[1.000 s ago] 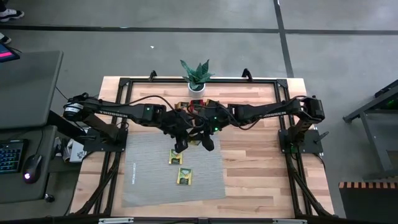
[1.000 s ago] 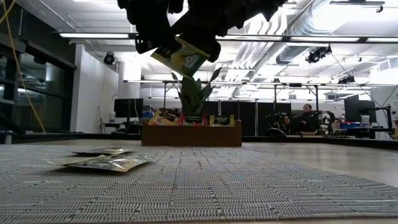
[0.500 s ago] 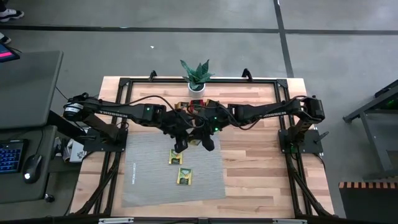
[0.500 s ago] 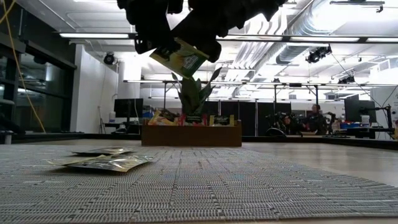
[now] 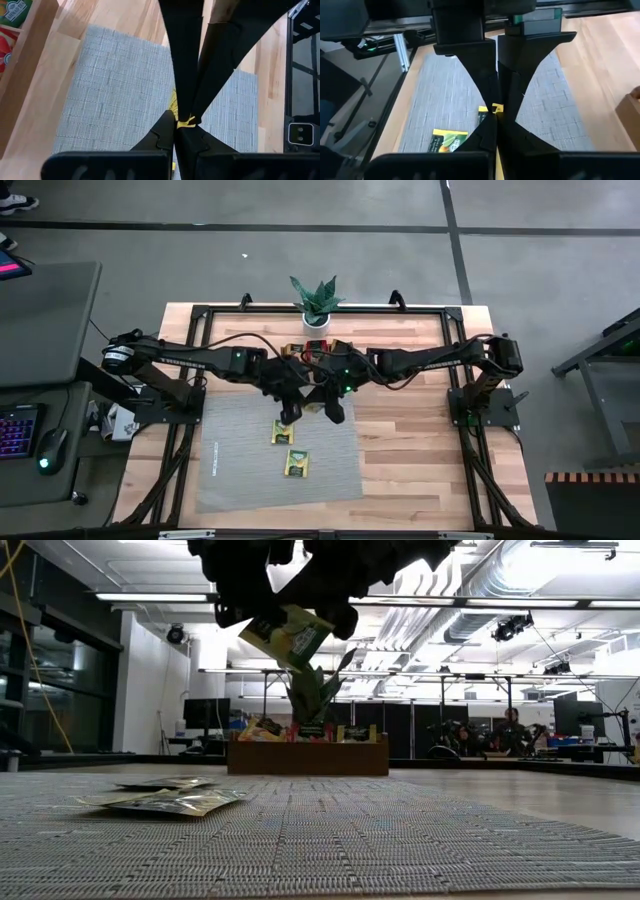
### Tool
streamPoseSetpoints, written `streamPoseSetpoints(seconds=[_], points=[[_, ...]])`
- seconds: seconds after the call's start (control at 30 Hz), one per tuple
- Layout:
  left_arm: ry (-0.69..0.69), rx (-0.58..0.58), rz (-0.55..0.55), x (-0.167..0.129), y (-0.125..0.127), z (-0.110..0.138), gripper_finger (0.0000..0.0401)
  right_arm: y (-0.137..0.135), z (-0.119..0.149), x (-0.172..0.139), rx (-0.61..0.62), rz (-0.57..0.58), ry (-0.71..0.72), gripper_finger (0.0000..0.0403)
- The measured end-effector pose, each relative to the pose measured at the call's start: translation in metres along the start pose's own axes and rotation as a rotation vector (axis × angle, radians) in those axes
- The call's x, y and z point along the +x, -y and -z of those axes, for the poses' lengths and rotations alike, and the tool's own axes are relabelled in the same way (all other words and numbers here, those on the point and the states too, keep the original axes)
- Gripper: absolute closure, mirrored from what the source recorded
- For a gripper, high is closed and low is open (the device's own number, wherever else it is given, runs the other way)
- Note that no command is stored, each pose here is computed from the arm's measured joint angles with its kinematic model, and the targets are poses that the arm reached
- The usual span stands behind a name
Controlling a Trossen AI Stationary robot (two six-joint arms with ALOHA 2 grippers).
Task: Pick & Place Tea
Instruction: Put the yellow tea bag into the right section of the wooden organizer
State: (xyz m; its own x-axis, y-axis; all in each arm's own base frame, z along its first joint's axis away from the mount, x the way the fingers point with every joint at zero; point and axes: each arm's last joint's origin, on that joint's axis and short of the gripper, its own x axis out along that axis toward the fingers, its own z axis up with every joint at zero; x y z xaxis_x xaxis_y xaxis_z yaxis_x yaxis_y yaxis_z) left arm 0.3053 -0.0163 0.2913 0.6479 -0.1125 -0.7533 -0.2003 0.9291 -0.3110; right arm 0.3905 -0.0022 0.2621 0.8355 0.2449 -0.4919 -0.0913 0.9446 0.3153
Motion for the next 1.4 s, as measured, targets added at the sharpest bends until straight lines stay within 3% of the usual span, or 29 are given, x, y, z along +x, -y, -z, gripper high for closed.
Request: streamPoseSetpoints(seconds=[0.7, 1.2, 1.4], points=[[-0.023, -0.039, -0.044, 0.0, -0.002, 0.003, 0.04, 0.006, 0.006, -0.001, 0.052, 0.171, -0.043, 0.0403], [-0.011, -0.046, -0.101, -0.001, -0.004, 0.003, 0.0399, 0.007, 0.015, -0.003, 0.054, 0.195, -0.134, 0.0403], [-0.024, -0.047, -0.058, 0.0, -0.003, 0.004, 0.04, 0.008, 0.015, -0.003, 0.053, 0.193, -0.129, 0.0403]])
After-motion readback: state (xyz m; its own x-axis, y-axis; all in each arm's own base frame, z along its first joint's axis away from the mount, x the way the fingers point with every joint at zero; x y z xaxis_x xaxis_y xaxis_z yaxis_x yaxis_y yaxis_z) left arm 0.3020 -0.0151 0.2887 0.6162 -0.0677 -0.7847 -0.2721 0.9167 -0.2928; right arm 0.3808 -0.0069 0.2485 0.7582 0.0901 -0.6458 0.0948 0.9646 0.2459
